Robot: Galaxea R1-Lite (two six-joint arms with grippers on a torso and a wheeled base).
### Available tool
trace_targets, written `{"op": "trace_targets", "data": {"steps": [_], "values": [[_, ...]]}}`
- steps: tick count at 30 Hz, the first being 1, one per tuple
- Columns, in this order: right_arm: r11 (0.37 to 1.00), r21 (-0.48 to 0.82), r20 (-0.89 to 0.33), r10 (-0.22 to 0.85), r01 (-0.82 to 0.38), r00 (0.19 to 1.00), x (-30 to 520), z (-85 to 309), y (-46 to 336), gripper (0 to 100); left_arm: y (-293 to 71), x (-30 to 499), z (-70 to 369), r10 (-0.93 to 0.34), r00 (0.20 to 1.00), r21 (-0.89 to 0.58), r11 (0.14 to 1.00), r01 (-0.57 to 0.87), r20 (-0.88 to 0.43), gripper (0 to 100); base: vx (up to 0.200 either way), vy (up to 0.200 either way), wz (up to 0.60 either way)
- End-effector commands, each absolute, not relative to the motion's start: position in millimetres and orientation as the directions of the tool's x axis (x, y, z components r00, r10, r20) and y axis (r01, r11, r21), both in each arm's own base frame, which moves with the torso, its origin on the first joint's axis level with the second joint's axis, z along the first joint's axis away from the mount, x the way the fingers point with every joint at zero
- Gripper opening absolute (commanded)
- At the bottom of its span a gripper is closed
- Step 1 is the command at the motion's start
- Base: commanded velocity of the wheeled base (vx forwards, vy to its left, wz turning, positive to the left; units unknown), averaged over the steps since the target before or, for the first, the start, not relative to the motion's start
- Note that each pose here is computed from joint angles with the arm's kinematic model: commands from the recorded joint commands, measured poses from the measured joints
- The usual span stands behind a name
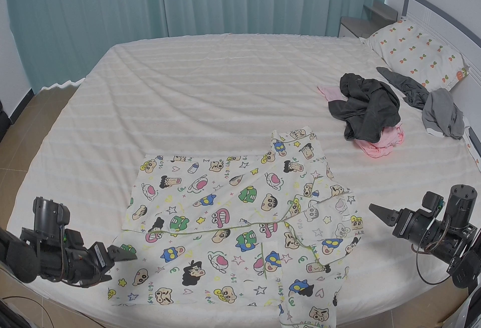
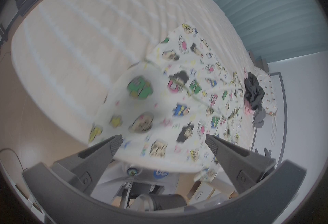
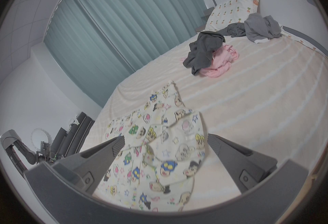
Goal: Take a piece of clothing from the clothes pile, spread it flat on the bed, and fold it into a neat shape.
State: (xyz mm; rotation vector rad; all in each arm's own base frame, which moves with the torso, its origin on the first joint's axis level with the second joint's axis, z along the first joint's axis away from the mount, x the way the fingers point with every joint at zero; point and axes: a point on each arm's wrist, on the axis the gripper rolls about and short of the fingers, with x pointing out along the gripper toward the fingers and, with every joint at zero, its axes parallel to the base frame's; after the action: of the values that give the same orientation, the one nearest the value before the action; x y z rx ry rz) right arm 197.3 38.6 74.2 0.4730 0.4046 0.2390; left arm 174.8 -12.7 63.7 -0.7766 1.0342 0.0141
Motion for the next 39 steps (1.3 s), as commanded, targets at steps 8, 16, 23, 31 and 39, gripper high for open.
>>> {"op": "trace_targets", "data": {"steps": [8,16,23,31,39], "values": [[0.877,0.46,-0.371,0.33,-0.138,0.868,189.1,67.7,51.6,100,-11.8,141.7,58.5,-0.321,0.531,-0.567,0.719,-0.403,-0.784,100,-0.075,0.0,0.0],[0.883,0.45,-0.412,0.336,-0.132,0.847,185.6,63.8,55.9,100,-11.4,164.5,33.3,-0.223,0.476,-0.489,0.669,-0.56,-0.851,100,0.0,0.0,0.0],[0.883,0.449,-0.423,0.347,-0.139,0.837,184.7,62.4,58.4,100,-34.5,181.0,0.9,-0.107,0.437,-0.388,0.676,-0.626,-0.893,100,0.0,0.0,0.0],[0.883,0.449,-0.423,0.347,-0.139,0.837,184.7,62.4,58.4,100,-58.0,186.3,-3.1,-0.077,0.466,-0.394,0.663,-0.636,-0.881,100,0.0,0.0,0.0],[0.882,0.449,-0.422,0.348,-0.141,0.837,184.5,62.7,58.6,100,-57.5,203.4,-16.4,0.0,0.477,-0.368,0.638,-0.676,-0.879,100,0.0,0.0,0.0]]}}
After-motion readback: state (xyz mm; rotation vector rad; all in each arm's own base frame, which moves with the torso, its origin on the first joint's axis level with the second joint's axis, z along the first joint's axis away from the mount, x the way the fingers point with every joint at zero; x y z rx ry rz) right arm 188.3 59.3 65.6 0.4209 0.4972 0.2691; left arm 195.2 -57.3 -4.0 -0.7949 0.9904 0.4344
